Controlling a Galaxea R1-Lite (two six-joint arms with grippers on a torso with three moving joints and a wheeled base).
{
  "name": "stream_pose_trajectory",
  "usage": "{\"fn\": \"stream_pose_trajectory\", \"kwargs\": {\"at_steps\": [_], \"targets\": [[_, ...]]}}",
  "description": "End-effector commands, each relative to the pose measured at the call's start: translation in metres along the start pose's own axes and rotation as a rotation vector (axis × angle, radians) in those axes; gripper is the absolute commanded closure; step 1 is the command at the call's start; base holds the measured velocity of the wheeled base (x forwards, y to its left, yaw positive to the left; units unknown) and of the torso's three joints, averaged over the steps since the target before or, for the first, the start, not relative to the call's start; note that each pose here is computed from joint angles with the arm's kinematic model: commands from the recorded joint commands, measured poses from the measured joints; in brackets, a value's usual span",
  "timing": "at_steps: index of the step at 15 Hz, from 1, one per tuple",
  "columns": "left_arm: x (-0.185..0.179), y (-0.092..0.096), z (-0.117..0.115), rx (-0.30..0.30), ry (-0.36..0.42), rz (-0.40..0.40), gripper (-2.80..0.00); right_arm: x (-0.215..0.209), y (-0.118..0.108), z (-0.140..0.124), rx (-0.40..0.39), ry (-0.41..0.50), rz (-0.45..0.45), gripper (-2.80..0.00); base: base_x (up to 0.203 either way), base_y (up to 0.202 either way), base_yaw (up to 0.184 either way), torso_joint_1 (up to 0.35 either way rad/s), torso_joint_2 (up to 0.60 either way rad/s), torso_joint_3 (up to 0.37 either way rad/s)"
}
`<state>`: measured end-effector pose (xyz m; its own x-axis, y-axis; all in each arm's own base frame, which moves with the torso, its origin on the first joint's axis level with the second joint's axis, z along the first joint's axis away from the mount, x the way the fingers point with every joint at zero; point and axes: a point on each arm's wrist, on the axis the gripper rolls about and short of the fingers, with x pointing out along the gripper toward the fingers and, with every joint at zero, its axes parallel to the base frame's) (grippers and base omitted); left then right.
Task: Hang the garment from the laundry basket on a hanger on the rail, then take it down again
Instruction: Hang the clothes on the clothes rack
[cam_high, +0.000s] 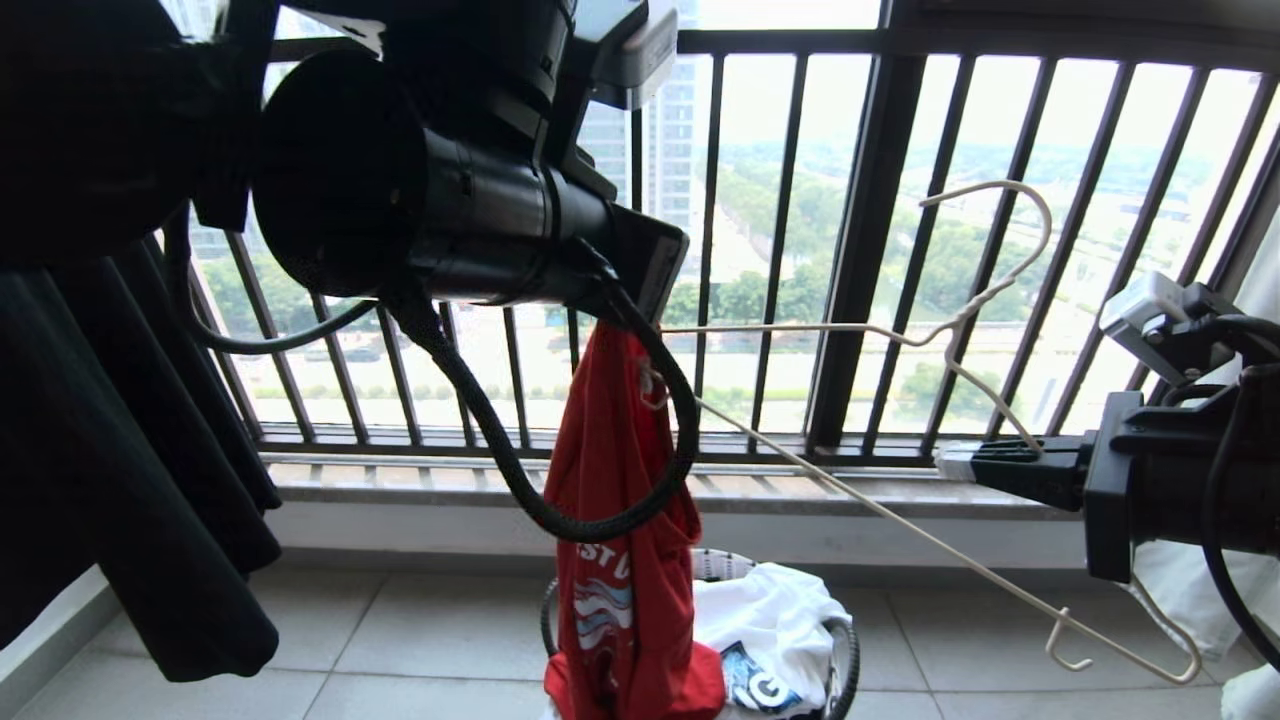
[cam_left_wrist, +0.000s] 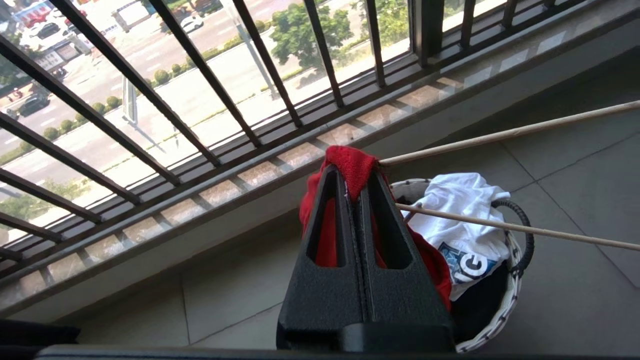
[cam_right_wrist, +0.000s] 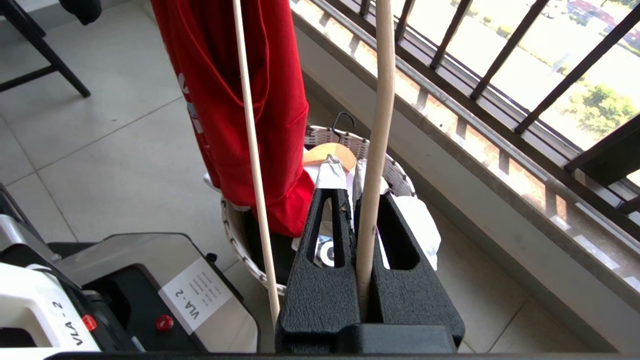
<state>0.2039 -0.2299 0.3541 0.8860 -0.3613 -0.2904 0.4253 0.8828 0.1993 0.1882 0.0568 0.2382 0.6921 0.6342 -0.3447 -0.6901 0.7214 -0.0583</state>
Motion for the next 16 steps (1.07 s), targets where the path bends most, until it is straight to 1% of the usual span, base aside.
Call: {"fn": "stream_pose_trajectory", "kwargs": {"at_steps": [1, 4, 7, 8, 9, 10, 11, 14, 16], "targets": [[0.01, -0.01, -0.003, 0.014, 0.016, -0.011, 0.0, -0.001, 0.002, -0.001, -0.004, -0.001, 0.011, 0.0, 0.0, 0.0, 0.0, 0.0, 0.0, 0.0], [0.022, -0.018, 0.001, 0.022, 0.009, -0.017, 0.0, -0.002, 0.003, 0.0, -0.005, -0.006, 0.017, 0.0, 0.0, 0.0, 0.0, 0.0, 0.0, 0.0], [0.027, -0.027, 0.006, 0.04, -0.008, -0.073, 0.0, -0.002, 0.007, 0.0, -0.011, -0.01, 0.041, 0.0, 0.0, 0.0, 0.0, 0.0, 0.0, 0.0], [0.027, -0.028, 0.006, 0.047, -0.008, -0.081, 0.0, -0.002, 0.007, 0.0, -0.01, -0.009, 0.046, 0.0, 0.0, 0.0, 0.0, 0.0, 0.0, 0.0], [0.026, -0.029, 0.006, 0.08, -0.013, -0.098, 0.0, -0.001, 0.008, -0.001, -0.009, -0.007, 0.065, 0.0, 0.0, 0.0, 0.0, 0.0, 0.0, 0.0], [0.025, -0.029, 0.007, 0.096, -0.018, -0.114, 0.0, -0.001, 0.01, -0.002, -0.01, -0.008, 0.082, 0.0, 0.0, 0.0, 0.0, 0.0, 0.0, 0.0], [0.025, -0.03, 0.006, 0.099, -0.016, -0.115, 0.0, 0.0, 0.011, -0.002, -0.012, -0.007, 0.089, 0.0, 0.0, 0.0, 0.0, 0.0, 0.0, 0.0], [0.02, -0.026, 0.007, 0.107, -0.017, -0.11, 0.0, 0.001, 0.011, -0.002, -0.011, -0.006, 0.087, 0.0, 0.0, 0.0, 0.0, 0.0, 0.0, 0.0], [0.009, -0.013, 0.007, 0.117, 0.009, -0.095, 0.0, 0.001, 0.01, -0.002, -0.009, -0.003, 0.086, 0.0, 0.0, 0.0, 0.0, 0.0, 0.0, 0.0]]}}
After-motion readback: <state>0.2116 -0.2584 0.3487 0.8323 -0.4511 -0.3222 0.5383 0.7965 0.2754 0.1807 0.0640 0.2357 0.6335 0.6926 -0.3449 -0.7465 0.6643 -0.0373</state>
